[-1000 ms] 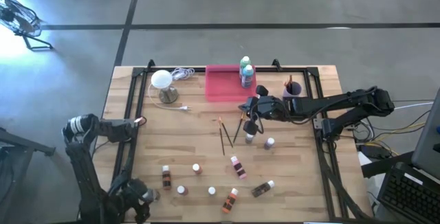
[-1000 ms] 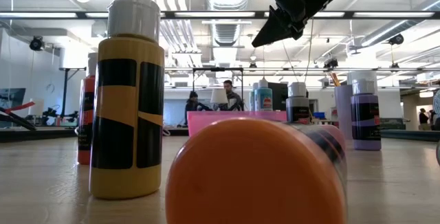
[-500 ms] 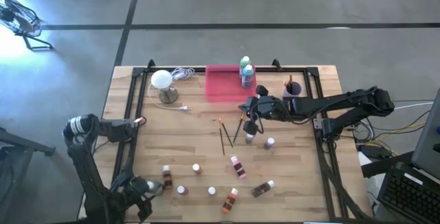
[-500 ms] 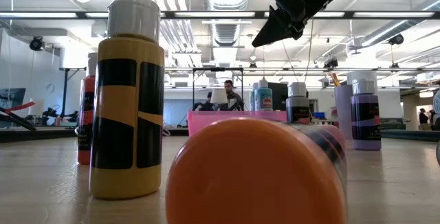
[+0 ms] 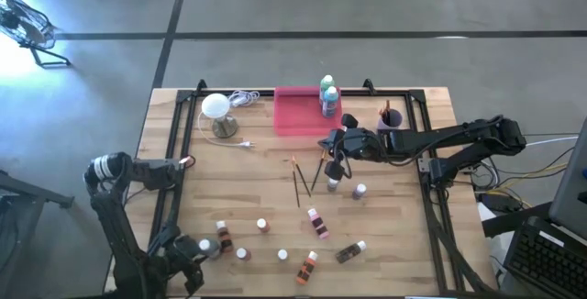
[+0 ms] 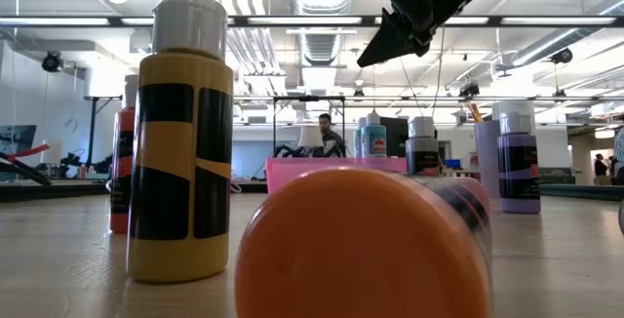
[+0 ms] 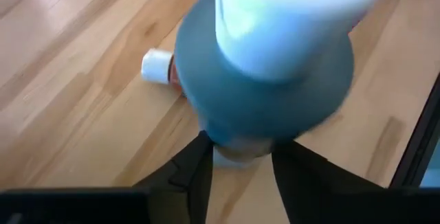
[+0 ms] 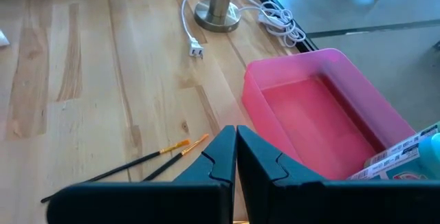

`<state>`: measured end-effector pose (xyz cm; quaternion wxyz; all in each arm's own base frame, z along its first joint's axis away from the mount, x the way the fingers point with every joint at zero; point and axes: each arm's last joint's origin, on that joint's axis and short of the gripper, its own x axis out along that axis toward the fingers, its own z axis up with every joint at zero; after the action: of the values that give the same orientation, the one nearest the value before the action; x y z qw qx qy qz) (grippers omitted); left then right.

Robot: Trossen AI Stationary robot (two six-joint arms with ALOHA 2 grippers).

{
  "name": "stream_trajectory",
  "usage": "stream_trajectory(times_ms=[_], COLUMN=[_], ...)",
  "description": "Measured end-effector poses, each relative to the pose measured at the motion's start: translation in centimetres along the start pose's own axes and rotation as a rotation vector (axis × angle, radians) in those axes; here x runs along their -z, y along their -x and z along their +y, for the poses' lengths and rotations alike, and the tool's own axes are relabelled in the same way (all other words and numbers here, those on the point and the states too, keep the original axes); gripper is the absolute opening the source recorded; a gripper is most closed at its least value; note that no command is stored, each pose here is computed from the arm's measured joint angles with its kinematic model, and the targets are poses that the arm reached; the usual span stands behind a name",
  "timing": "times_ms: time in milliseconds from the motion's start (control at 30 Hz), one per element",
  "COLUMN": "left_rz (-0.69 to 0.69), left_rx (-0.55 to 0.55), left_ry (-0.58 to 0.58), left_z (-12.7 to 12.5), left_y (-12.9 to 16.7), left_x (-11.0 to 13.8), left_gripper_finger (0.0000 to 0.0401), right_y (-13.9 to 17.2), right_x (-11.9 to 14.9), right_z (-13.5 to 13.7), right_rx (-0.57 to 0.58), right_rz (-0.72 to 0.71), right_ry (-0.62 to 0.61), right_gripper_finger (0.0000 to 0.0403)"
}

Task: Pick & Place Paint Supplies
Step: Put the black paint bottle into the pink bin

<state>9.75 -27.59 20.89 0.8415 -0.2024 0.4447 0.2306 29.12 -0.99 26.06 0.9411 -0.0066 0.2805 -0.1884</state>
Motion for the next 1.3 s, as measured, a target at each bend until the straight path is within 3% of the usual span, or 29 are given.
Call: stream_trajectory(times_ms=[300, 433, 667, 1300], left_rz=[0.027, 0.053, -0.064, -0.27], left_rx=[-0.016, 0.001, 0.081, 0.086], left_ry=[0.009, 0.026, -0.038, -0.094], left_z=[0.4, 0.2, -0.2, 1.1], left_y=[-0.7, -0.9, -0.9, -2.8], left_x=[0.4, 0.6, 0.4, 0.3], left_gripper_finger=[0.0244, 0.0267, 0.0273, 0.0273], right_y=[0.0, 0.0, 0.0, 0.0], right_x=[0.0, 0.0, 0.0, 0.0], right_z=[0.0, 0.0, 0.0, 0.0], right_rx=[0.0, 0.0, 0.0, 0.0], right_rz=[0.0, 0.0, 0.0, -0.001], right_ry=[-0.001, -0.002, -0.004, -0.001], right_gripper_finger=[0.0008, 0.0008, 0.0008, 0.0008])
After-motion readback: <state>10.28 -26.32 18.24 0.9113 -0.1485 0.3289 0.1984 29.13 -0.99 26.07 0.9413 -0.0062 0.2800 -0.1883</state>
